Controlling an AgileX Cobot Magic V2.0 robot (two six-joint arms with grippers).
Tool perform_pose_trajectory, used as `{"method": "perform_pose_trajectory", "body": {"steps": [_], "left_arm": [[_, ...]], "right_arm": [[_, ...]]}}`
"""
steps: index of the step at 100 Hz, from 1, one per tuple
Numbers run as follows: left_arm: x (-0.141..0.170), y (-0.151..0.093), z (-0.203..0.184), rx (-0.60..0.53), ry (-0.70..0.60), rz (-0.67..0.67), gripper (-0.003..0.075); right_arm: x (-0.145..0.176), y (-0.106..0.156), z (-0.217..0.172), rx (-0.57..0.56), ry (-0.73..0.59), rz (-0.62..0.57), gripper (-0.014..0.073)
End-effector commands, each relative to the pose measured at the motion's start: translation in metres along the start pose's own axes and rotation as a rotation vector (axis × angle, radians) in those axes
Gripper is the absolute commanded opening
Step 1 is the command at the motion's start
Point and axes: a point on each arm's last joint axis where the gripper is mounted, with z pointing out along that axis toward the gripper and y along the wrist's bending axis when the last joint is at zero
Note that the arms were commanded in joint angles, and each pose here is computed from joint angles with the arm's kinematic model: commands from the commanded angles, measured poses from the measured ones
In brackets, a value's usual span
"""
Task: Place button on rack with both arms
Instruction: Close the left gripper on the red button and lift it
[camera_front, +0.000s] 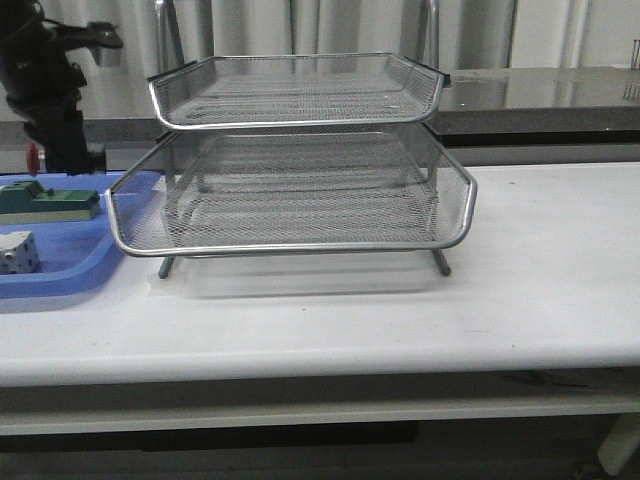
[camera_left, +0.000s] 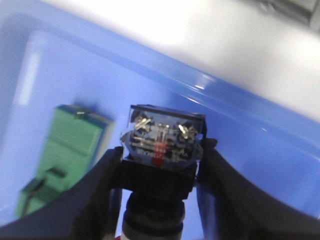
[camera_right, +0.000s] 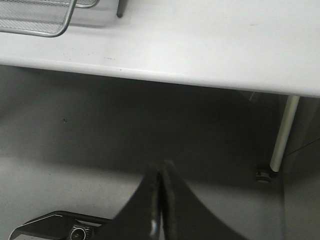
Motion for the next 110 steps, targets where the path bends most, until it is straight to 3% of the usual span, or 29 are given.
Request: {"method": "perform_pose_trajectory", "body": {"steps": [1, 60, 86, 110], "left_arm": [[-0.012, 0.007, -0.07, -0.103, -0.089, -0.072, 0.0007], [-0.025, -0.023, -0.21, -0.282, -0.294, -0.148, 0.0008], [-0.045, -0.068, -0.245, -0.241, -0.369, -0.069, 0.0007], [-0.064, -0.122, -0.248, -0.138, -0.373, 0.041, 0.0007]], "right_arm": [[-0.01, 0.0, -0.004, 0.004, -0.068, -0.007, -0.0071], [-0.01, 0.0, -0.004, 0.004, -0.067, -0.007, -0.0071], [-0.01, 0.0, -0.004, 0.004, -0.067, -0.007, -0.0071], [-0.01, 0.0, -0.004, 0.004, -0.067, -0.007, -0.0071]]}}
